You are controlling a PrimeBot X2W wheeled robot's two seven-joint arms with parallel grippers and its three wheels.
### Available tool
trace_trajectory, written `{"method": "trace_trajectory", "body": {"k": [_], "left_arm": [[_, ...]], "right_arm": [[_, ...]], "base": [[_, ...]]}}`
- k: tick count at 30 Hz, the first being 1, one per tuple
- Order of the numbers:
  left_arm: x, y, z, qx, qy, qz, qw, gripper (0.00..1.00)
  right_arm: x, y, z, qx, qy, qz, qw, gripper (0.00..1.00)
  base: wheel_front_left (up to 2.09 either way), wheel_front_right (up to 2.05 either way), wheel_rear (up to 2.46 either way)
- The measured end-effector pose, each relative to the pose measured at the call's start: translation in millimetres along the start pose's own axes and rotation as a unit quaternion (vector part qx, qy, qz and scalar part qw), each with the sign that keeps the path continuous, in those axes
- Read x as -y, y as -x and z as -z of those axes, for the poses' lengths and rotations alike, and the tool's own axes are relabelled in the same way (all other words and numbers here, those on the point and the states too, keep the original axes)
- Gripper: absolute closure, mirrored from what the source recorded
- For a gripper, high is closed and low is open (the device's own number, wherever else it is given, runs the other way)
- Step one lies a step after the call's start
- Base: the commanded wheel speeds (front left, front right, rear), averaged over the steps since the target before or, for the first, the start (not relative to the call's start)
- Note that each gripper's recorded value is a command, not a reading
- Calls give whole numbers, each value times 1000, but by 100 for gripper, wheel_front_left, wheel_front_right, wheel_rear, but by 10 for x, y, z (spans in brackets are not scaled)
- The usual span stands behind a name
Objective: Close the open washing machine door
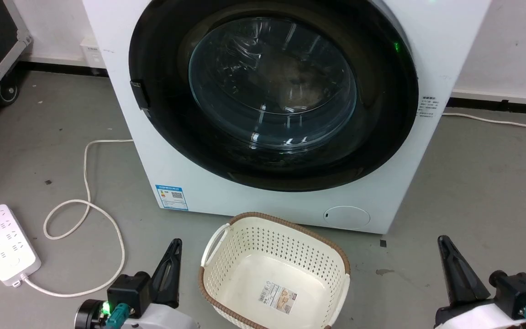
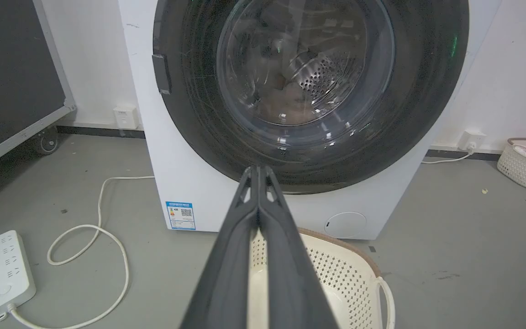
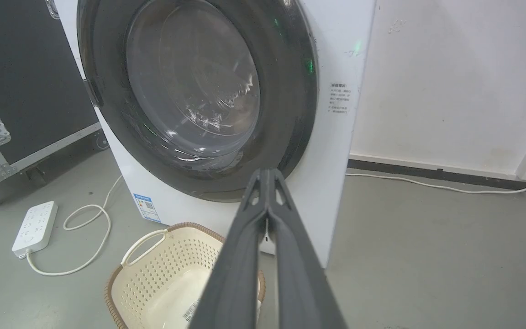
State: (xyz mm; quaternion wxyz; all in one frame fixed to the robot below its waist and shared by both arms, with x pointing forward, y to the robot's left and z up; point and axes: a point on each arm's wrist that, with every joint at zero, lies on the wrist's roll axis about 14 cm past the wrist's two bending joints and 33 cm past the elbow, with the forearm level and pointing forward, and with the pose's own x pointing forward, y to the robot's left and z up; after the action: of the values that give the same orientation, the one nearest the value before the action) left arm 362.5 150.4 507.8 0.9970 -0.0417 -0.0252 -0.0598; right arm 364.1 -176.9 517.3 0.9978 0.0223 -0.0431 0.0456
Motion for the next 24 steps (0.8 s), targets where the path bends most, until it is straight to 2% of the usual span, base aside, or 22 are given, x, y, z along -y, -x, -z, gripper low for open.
{"method": "trace_trajectory", "body": {"k": [24], "left_arm": [[-51,-34,-61,-5,-16,-10,1000,100]], "right_arm": [[-43,-9,9,-17,9,-6,1000,100]], "base": [[0,0,0]]}}
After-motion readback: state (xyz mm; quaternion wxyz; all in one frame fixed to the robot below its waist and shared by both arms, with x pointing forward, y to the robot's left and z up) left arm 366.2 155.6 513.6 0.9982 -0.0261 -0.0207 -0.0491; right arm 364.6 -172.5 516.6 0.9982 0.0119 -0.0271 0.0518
